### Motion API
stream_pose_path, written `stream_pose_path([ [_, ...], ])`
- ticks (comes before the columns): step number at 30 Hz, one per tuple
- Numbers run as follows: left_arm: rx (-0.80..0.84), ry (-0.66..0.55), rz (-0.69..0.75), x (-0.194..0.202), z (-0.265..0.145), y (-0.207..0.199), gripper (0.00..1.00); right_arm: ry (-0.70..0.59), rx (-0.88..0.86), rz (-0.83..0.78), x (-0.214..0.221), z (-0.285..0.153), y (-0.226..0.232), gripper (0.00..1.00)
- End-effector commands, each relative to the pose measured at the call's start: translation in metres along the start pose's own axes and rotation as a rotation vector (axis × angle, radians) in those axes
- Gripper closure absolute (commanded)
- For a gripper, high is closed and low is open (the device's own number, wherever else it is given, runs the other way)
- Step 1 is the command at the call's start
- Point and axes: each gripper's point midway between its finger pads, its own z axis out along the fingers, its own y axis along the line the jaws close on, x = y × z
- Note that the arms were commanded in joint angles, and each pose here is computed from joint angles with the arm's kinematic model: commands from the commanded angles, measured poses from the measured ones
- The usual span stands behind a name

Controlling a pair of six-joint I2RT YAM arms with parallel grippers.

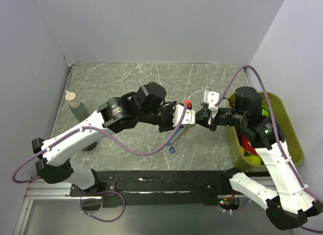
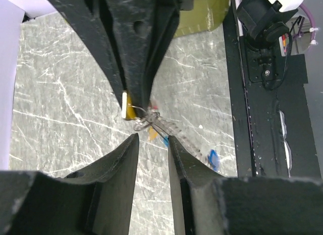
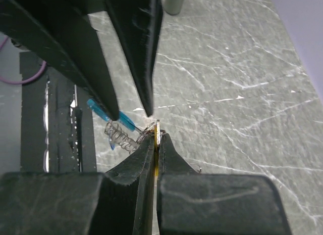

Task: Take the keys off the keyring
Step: Remove the key from the keyring.

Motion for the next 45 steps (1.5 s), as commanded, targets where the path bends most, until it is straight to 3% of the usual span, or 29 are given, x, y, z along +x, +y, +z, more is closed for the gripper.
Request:
stream_pose_path([
  [1, -0.049, -0.036, -0.009, -0.011, -0.001, 0.010, 0.64, -0.061, -0.035, -0.053, -0.017, -0.005, 0.010, 1.00],
  [10, -0.073, -0.035, -0.013, -0.010, -0.001, 0.015, 0.63, -0.063, -0.080, -0.051, -0.015, -0.003, 0.018, 1.00],
  [22, 0.059, -0.038, -0.012, -0.008, 0.007, -0.007, 0.66, -0.071, -0.079, -0.050, -0.018, -0.002, 0.016, 1.00],
  [25, 0.072, -0.036, -0.017, -0.009, 0.010, -0.009, 0.71, -0.073, -0.070, -0.054, -0.019, -0.002, 0.014, 1.00],
  [32, 0.072, -0.033, -0.014, -0.009, 0.012, -0.009, 0.97, -0.057, -0.049, -0.055, -0.014, -0.002, 0.012, 1.00],
  [45, 0.046, -0.043, -0.009, -0.009, 0.003, -0.007, 0.99, -0.026, 0.013, -0.059, -0.003, -0.003, 0.001, 1.00],
])
